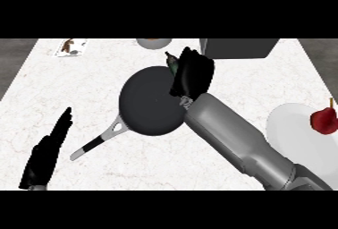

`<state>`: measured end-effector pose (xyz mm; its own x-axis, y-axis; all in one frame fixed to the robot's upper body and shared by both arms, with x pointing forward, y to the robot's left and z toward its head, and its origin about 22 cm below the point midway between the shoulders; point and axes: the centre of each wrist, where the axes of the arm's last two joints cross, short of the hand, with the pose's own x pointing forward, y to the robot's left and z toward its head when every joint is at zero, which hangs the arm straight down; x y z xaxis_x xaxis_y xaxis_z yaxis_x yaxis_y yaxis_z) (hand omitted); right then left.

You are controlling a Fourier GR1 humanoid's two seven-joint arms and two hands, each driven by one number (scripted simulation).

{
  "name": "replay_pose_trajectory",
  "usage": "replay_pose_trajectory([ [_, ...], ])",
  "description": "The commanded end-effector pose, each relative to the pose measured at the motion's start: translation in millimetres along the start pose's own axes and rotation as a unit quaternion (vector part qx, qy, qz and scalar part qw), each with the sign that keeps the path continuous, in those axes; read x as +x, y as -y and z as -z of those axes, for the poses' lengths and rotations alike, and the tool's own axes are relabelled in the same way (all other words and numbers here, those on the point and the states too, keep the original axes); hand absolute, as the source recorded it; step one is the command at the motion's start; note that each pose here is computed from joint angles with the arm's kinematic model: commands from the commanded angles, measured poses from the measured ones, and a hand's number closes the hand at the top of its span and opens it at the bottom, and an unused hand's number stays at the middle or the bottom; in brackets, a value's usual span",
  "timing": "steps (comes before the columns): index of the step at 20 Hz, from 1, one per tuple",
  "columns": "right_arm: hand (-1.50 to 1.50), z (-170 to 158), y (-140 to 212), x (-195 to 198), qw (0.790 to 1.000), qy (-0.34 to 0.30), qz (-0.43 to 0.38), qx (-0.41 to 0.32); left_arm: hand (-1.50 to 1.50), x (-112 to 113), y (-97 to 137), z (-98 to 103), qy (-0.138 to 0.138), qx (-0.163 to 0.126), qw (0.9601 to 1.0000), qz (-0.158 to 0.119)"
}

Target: Pick the eggplant from the plate and place it in the pan

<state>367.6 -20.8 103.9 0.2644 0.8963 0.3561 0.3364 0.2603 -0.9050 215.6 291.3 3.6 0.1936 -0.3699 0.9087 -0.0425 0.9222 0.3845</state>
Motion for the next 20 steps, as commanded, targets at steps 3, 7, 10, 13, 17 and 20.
replay_pose_trajectory([
  [3, 1.50, 3, -15, -2, 0.990, -0.117, 0.075, 0.008, 0.00, 10, 0, 1, 0.021, -0.017, 0.9996, 0.000],
  [7, 1.50, 30, -22, -9, 0.987, -0.135, 0.076, 0.030, 0.00, 3, 3, 12, 0.027, -0.028, 0.9992, 0.000],
  [10, 1.50, 31, -40, -24, 0.988, -0.139, 0.037, 0.060, 0.00, 18, 5, 15, 0.035, -0.028, 0.9990, 0.005],
  [13, 1.50, 43, -49, -36, 0.984, -0.145, 0.015, 0.099, 0.00, 24, 26, 15, 0.044, -0.045, 0.9980, 0.005],
  [17, 1.50, 49, -40, -42, 0.950, -0.234, 0.171, 0.117, 0.00, 33, 23, 23, 0.050, -0.049, 0.9975, 0.007],
  [20, -1.50, 50, -48, -58, 0.930, -0.260, 0.212, 0.149, 0.00, 28, 27, 22, 0.051, -0.052, 0.9973, 0.008],
])
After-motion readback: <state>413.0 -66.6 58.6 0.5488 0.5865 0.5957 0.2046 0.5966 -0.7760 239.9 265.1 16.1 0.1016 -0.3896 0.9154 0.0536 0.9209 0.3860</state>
